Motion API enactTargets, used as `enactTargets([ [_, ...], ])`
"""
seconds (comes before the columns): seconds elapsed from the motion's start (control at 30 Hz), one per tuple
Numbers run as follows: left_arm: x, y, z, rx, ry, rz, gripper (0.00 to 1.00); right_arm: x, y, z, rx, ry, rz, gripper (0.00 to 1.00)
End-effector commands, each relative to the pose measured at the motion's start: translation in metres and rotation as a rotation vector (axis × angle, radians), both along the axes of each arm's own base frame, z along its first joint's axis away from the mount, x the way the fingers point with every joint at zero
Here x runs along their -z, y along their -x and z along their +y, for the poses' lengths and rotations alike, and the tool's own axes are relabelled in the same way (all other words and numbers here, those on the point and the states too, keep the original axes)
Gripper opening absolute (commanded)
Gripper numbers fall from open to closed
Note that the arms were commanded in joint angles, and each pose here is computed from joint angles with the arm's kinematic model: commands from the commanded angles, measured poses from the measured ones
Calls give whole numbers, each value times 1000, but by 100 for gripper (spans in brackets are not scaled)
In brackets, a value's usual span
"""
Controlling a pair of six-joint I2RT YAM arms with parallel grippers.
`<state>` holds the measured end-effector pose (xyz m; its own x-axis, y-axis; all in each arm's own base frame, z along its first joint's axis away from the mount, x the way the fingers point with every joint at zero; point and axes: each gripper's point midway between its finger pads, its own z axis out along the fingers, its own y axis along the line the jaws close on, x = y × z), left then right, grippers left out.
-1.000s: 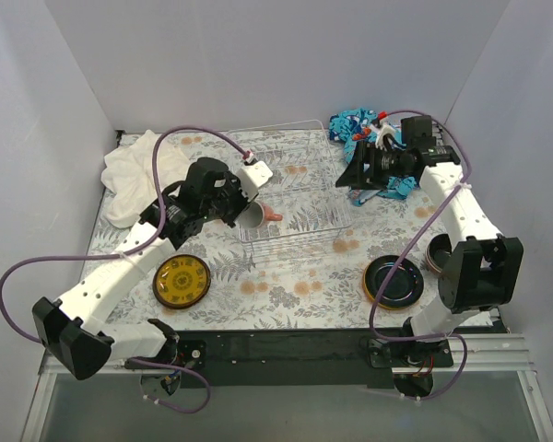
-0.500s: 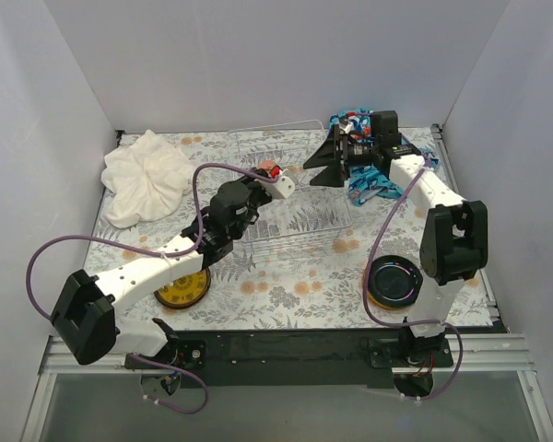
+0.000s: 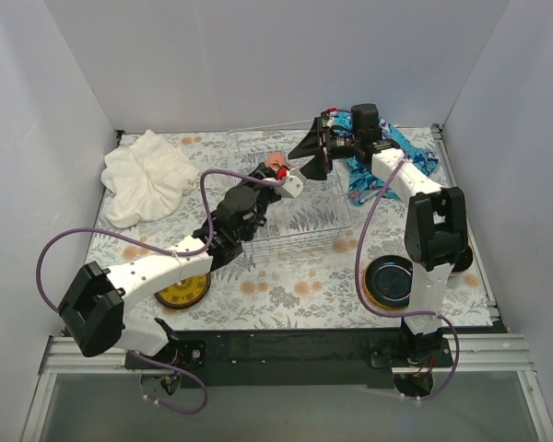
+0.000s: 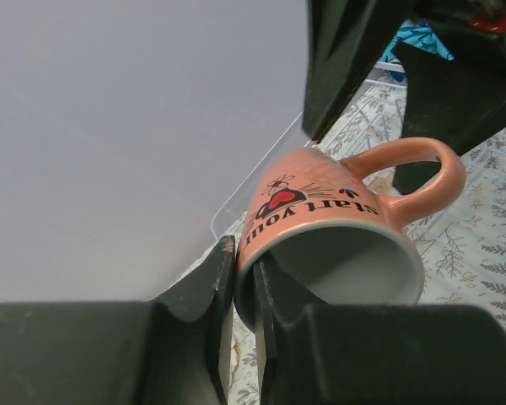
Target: Load the mixed dishes into the dish rack
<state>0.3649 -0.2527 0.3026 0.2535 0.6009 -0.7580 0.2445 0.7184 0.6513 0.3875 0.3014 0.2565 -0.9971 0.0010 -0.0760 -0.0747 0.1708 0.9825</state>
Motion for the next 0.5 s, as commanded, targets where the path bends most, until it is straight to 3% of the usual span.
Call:
enactTargets([
  [0.0, -38, 4, -10, 19, 98, -84, 0, -29, 8, 15, -56, -54, -67, 90],
  [0.23, -38, 7, -22, 46, 92, -104, 0, -27, 24, 30, -95, -55, -54, 88],
  [0.47, -32, 9, -19, 46, 72, -112, 0, -24, 34, 28, -110, -47, -38, 80],
])
